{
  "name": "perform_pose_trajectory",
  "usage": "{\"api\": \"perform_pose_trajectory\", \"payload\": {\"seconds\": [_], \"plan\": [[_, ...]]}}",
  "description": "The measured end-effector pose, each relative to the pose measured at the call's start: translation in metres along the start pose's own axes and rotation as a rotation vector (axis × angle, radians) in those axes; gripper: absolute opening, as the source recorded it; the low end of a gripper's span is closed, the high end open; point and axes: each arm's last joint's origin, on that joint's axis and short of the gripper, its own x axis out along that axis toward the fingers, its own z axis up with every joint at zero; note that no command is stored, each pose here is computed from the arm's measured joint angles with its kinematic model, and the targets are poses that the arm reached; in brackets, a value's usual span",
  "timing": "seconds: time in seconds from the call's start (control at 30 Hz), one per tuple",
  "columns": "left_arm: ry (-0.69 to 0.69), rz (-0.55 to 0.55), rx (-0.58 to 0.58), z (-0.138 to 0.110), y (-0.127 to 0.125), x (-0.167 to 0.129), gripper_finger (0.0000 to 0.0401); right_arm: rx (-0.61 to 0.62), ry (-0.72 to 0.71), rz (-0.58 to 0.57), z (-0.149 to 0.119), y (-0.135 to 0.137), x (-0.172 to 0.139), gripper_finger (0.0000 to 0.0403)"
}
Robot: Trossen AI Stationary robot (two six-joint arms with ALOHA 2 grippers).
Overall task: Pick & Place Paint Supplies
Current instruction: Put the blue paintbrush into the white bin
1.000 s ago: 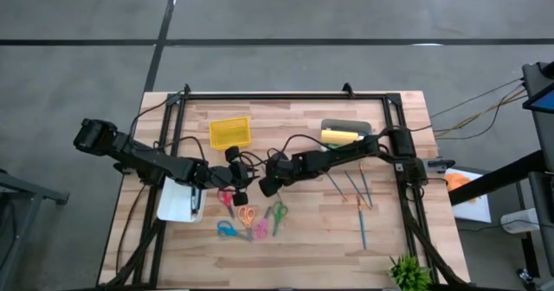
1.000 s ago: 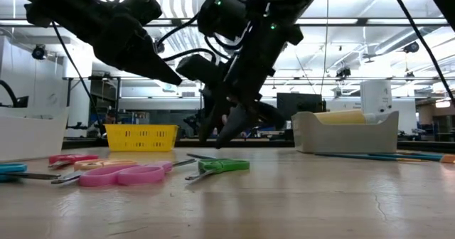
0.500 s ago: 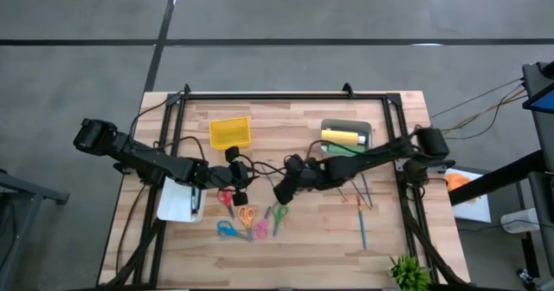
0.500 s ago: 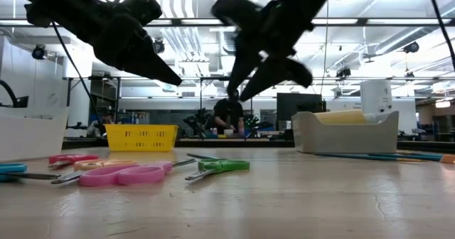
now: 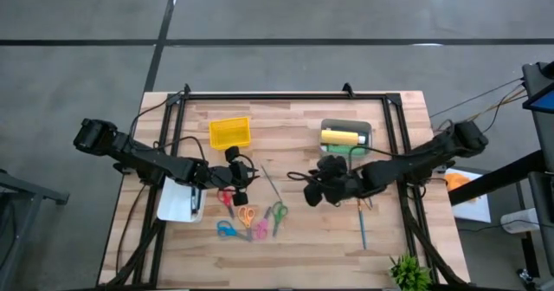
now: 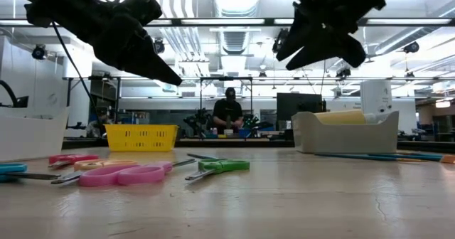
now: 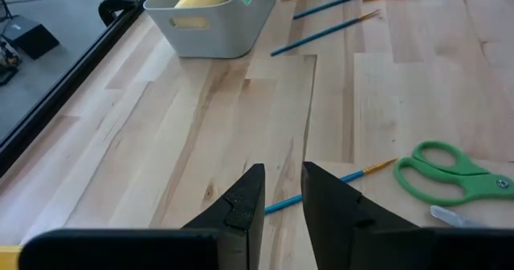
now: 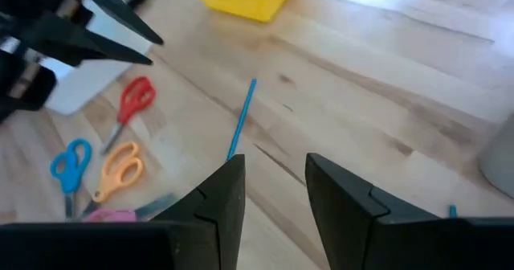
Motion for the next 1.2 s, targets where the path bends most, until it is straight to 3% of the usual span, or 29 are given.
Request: {"api": "perform_pose_trajectory", "payload": {"seconds": [0.23,0.43,0.87,0.97,1.1,1.2], "plan": [[0.028,0.002,0.014,-0.003,0.000,0.000,0.0087,-0.004,-0.061,0.095,-0.004,-0.009,-0.006,0.0130],[0.101,0.008,0.048,-0.010,0.001,-0.001,0.0087,-0.004,-0.059,0.094,-0.006,-0.011,-0.005,0.0130],[0.100,0.007,0.043,-0.010,0.001,-0.001,0.0087,-0.008,-0.056,0.089,-0.007,-0.011,-0.004,0.0130],[0.100,0.007,-0.081,-0.010,0.001,-0.001,0.0087,-0.006,-0.056,0.089,-0.007,-0.011,-0.004,0.0130],[0.120,-0.040,-0.457,-0.009,0.000,0.000,0.0087,-0.007,-0.056,0.089,-0.007,-0.011,-0.004,0.0130],[0.184,-0.142,-0.546,-0.001,0.003,0.001,0.0087,-0.007,-0.055,0.089,-0.007,-0.011,-0.004,0.0130]]}}
